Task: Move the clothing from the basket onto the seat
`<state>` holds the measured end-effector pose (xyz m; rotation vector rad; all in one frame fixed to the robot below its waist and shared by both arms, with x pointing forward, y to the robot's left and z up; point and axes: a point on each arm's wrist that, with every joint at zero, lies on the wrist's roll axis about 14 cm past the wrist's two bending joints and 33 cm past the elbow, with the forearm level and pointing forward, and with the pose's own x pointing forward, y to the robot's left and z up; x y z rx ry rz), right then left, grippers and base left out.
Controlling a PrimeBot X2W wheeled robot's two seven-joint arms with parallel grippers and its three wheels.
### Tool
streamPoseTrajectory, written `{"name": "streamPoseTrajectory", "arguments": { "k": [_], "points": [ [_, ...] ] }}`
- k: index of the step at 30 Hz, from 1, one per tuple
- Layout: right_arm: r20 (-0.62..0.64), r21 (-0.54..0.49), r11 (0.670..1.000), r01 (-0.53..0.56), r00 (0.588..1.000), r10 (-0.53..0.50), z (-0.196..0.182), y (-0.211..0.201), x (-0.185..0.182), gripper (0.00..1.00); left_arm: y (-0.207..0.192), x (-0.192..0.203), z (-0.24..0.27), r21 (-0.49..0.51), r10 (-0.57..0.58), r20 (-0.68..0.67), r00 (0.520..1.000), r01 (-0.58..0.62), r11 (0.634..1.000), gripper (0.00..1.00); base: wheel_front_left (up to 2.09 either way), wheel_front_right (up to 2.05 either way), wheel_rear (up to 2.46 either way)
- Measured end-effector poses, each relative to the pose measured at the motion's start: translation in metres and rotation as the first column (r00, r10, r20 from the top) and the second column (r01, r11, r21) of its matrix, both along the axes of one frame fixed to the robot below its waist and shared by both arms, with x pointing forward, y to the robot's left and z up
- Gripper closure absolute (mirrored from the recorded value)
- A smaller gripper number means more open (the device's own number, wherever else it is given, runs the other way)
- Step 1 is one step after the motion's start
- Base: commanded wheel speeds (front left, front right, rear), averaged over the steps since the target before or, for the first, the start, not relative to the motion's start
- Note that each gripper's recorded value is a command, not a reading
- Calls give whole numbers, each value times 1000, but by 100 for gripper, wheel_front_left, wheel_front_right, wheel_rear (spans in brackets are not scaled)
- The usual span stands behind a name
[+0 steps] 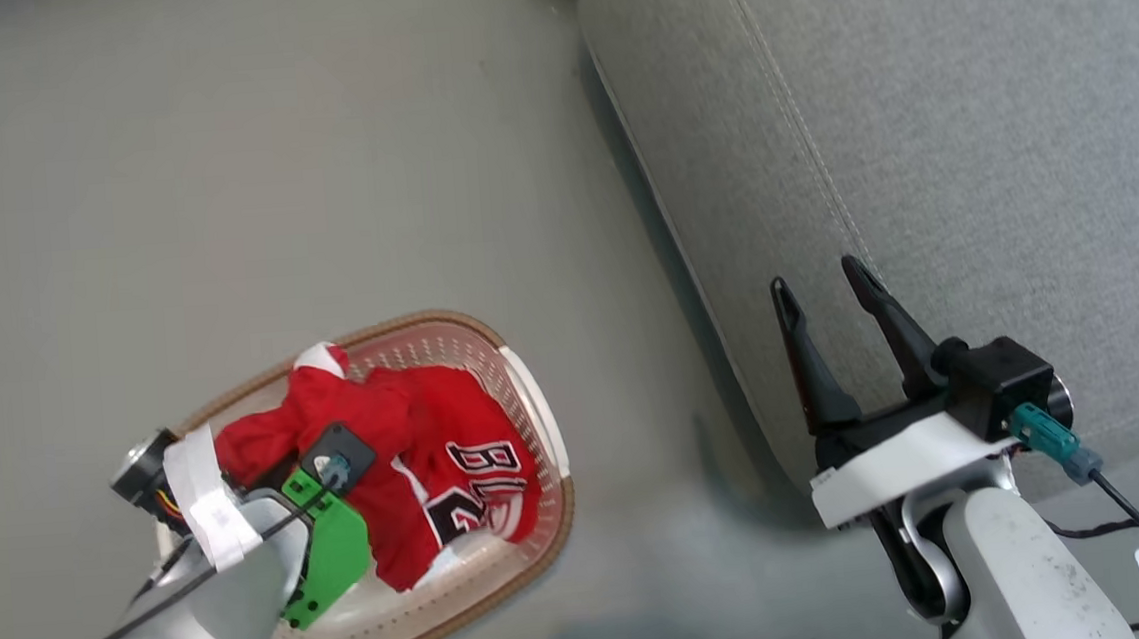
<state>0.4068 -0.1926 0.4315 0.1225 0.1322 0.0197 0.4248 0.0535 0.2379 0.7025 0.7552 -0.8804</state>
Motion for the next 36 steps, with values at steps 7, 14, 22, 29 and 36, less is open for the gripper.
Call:
{"name": "streamPoseTrajectory", "arguments": {
  "k": [7, 14, 22, 29, 36],
  "points": [
    [59, 7, 999, -48, 997, 48, 23, 15, -14, 0, 9, 9, 59, -149, 151, 169, 974, -127, 981, 100, 0, 0, 0],
    [121, 11, 995, -96, 988, 94, 44, 30, -25, 0, -9, 24, 147, -414, 300, 322, 898, -152, 898, 100, 0, 0, 0],
    [181, -6, 989, -150, 972, 149, 65, 44, -35, 0, -15, 11, 258, -674, 450, 442, 776, -43, 737, 100, 0, 0, 0],
    [206, -25, 983, -180, 962, 181, 74, 51, -42, 0, -11, -14, 348, -833, 588, 460, 665, 95, 545, 100, 0, 0, 0],
    [219, -34, 980, -195, 955, 198, 78, 55, -45, 0, -11, -34, 393, -913, 637, 390, 666, 191, 359, 100, 0, 0, 0]
  ]
}}
